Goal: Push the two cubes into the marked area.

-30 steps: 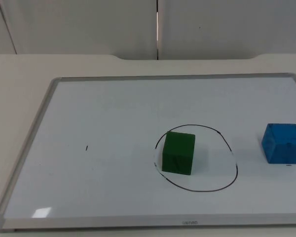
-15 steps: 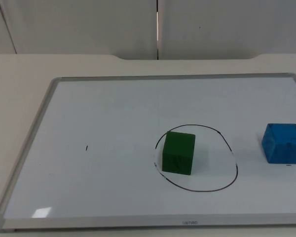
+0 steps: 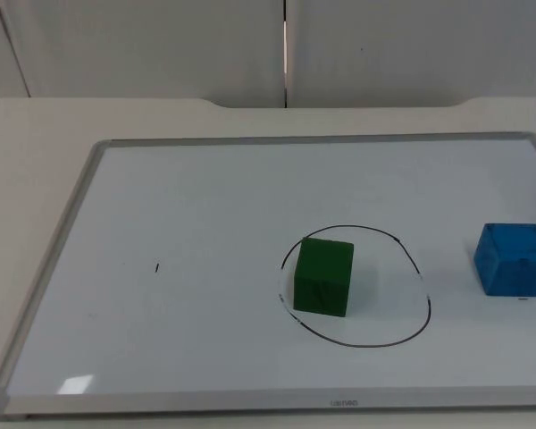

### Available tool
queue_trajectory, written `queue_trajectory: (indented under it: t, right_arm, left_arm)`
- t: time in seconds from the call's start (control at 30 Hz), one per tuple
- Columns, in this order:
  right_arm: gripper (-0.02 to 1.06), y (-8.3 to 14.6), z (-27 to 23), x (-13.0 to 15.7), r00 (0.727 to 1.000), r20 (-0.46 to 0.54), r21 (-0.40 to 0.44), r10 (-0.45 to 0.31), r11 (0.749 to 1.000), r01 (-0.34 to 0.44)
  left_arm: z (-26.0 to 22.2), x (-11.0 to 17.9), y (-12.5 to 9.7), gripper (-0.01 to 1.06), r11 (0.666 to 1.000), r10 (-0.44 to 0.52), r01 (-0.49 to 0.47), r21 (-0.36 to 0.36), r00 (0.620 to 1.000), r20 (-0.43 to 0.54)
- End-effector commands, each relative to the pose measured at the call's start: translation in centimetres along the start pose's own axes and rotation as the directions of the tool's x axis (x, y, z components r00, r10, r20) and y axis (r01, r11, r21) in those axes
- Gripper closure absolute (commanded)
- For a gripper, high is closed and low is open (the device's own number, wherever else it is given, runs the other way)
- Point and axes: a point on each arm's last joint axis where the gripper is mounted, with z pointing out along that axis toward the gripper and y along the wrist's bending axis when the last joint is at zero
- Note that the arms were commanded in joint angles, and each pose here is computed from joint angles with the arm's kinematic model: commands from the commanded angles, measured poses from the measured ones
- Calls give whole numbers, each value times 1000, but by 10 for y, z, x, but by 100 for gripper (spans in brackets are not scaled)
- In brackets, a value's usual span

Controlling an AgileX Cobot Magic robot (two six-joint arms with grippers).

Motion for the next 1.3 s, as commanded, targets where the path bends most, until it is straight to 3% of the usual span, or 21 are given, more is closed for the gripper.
queue_trajectory:
  t: [0.0, 0.27, 0.43, 1.27]
  right_arm:
    - [105, -1, 19, -10, 1000, -13, 4, 9, 1000, -9]
    - [105, -1, 82, -18, 986, -167, 14, 9, 1000, -7]
    - [105, -1, 110, -15, 980, -198, 15, 13, 1000, -10]
    - [105, 1, 152, -31, 981, -189, 0, 45, 999, -46]
  left_arm:
    - [1, 0, 0, 105, 1000, -9, 9, 0, 1000, 11]
    - [1, 0, 0, 105, 1000, -9, 9, 0, 1000, 11]
    - [1, 0, 0, 105, 1000, -9, 9, 0, 1000, 11]
    - [1, 0, 0, 105, 1000, -9, 9, 0, 1000, 11]
